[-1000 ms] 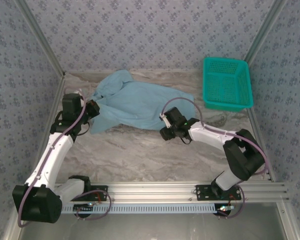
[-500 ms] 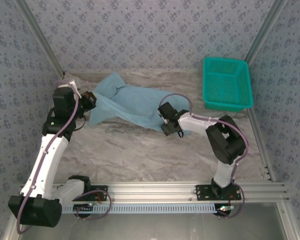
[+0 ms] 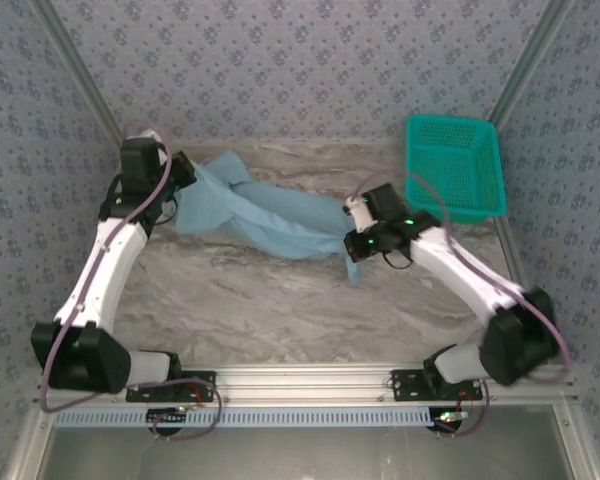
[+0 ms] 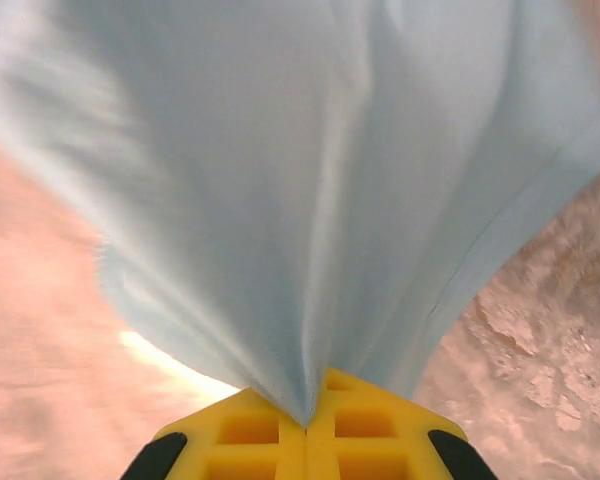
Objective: Fold the inside-out t-shirt
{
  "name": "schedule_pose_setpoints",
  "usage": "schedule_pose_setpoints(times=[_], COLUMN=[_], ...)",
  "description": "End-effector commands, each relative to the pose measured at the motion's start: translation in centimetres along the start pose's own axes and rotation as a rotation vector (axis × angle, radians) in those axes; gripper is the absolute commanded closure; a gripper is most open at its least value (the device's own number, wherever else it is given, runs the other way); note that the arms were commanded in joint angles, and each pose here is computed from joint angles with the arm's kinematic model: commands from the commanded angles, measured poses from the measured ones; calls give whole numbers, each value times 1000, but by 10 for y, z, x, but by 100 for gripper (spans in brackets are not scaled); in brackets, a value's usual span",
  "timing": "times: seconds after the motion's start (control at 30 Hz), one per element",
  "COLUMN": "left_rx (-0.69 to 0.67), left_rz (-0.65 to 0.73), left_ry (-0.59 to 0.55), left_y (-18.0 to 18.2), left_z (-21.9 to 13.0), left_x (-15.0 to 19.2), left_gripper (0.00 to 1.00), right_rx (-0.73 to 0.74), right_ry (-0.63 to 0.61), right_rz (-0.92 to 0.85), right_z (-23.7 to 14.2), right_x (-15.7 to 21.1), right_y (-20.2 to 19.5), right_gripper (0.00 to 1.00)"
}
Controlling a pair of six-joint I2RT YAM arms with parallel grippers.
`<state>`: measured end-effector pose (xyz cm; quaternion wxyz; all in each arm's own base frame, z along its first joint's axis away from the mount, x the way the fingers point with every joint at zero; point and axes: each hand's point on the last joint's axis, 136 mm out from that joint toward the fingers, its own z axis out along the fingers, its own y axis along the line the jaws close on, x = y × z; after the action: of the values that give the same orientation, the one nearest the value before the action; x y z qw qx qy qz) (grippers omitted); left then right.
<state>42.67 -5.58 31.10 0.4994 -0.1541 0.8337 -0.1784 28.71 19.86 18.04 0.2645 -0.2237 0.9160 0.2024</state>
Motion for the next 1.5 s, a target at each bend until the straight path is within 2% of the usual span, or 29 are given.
schedule_pose_setpoints(times=[0.0, 0.1, 0.2, 0.27, 0.37, 0.47, 0.5, 0.57, 0.6, 0.67, 0.77, 0.87, 0.97, 1.1, 1.27, 1.37, 1.47], left_rx=[45, 38, -18, -87, -185, -282, -308, -312, -286, -159, 67, 164, 262, 372, 421, 476, 464], left_rz=[52, 69, 83, 97, 97, 95, 97, 81, 61, -2, -29, 63, 25, -7, 17, 13, 30], left_ry=[-116, -44, 18, 75, 140, 122, 110, 106, 118, 151, 249, 417, 534, 663, 746, 789, 787], left_y=[-20, -21, -5, 14, 44, 69, 75, 78, 76, 57, 10, -24, -42, -65, -85, -102, -105], left_z=[13, 53, 95, 122, 143, 128, 118, 95, 83, 64, 37, 10, -12, -21, -1, 8, 19], left_x=[-46, -40, -26, -14, -2, 0, 2, 12, 22, 51, 116, 190, 238, 284, 321, 333, 339], left_gripper=[100, 100, 100, 92, 70, 50, 43, 35, 33, 31, 30, 31, 32, 31, 33, 43, 57], right_rx=[-298, -356, -379, -376, -318, -277, -288, -301, -292, -256, -204, -59, 35, -2, -60, -76, -124], right_ry=[-22, -68, -88, -90, -36, 66, 109, 156, 152, 126, 86, 117, 177, 190, 219, 215, 178], right_rz=[75, 102, 124, 164, 199, 165, 117, 56, 41, 64, 190, 295, 374, 447, 481, 494, 504], right_z=[-44, -56, -45, -23, 31, 89, 100, 106, 100, 87, 64, 54, 52, 67, 86, 91, 97], right_x=[3, -10, -26, -40, -58, -66, -65, -59, -56, -48, -28, 19, 66, 92, 106, 112, 109], right_y=[53, 61, 63, 61, 59, 71, 80, 92, 92, 73, 27, -20, -46, -49, -39, -39, -34], right_gripper=[100, 100, 100, 100, 98, 85, 79, 68, 63, 57, 54, 50, 39, 35, 33, 38, 52])
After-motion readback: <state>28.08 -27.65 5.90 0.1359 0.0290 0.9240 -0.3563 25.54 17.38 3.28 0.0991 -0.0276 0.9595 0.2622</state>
